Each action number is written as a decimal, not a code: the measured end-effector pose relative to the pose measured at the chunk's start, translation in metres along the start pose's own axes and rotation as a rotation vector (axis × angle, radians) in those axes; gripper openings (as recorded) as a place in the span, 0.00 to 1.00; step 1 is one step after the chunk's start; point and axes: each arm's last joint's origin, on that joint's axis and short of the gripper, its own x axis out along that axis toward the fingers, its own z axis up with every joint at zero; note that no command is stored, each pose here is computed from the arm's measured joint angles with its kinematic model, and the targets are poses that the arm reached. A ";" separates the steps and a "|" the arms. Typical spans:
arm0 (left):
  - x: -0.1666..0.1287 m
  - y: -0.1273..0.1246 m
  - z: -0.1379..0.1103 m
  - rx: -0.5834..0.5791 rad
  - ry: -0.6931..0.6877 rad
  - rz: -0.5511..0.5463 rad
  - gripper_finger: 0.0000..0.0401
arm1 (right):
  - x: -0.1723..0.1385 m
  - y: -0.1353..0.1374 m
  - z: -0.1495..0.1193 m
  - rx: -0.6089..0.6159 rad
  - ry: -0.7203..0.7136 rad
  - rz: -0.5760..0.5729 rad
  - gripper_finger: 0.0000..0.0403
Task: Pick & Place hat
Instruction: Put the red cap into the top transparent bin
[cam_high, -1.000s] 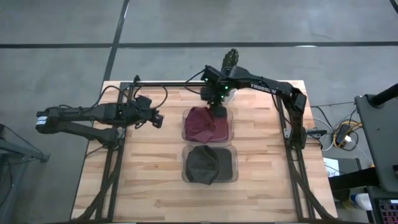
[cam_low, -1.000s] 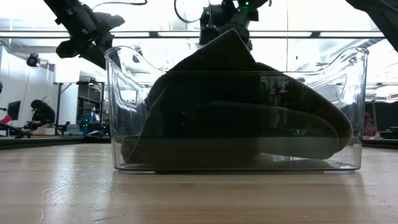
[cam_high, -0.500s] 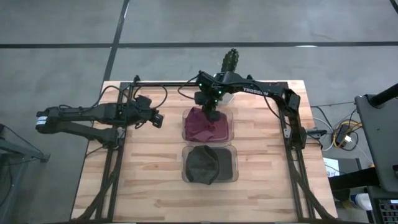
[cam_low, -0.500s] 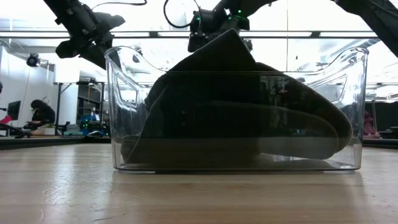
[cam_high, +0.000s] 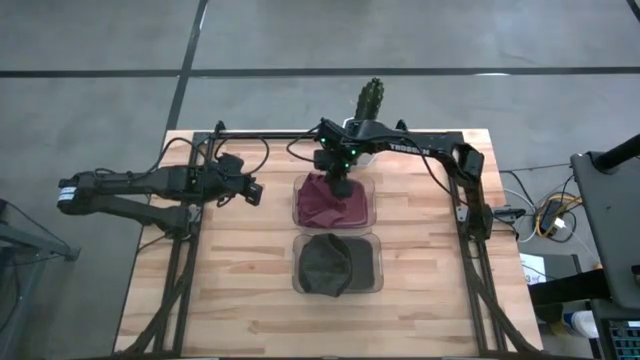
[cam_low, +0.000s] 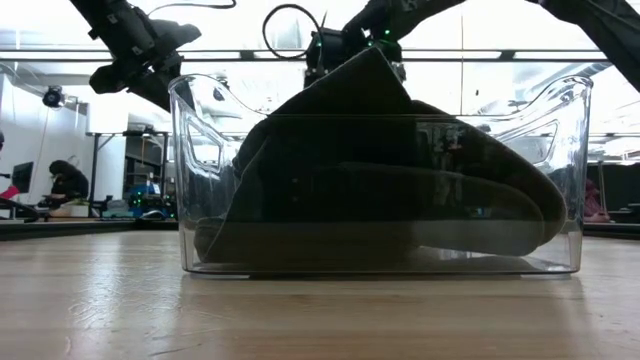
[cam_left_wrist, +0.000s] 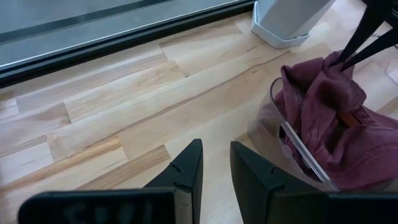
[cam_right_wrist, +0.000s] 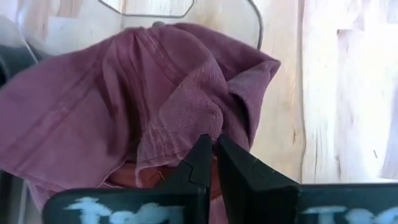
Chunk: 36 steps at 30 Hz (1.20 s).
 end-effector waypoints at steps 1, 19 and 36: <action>0.000 0.000 0.000 0.000 0.000 0.000 0.18 | -0.003 0.000 0.000 0.002 -0.006 -0.003 0.03; 0.000 0.000 0.000 0.000 0.000 0.000 0.18 | -0.082 0.029 0.001 -0.022 -0.251 -0.072 0.03; 0.000 -0.001 0.001 -0.007 -0.008 -0.010 0.18 | -0.056 0.037 -0.010 -0.041 -0.200 -0.045 0.03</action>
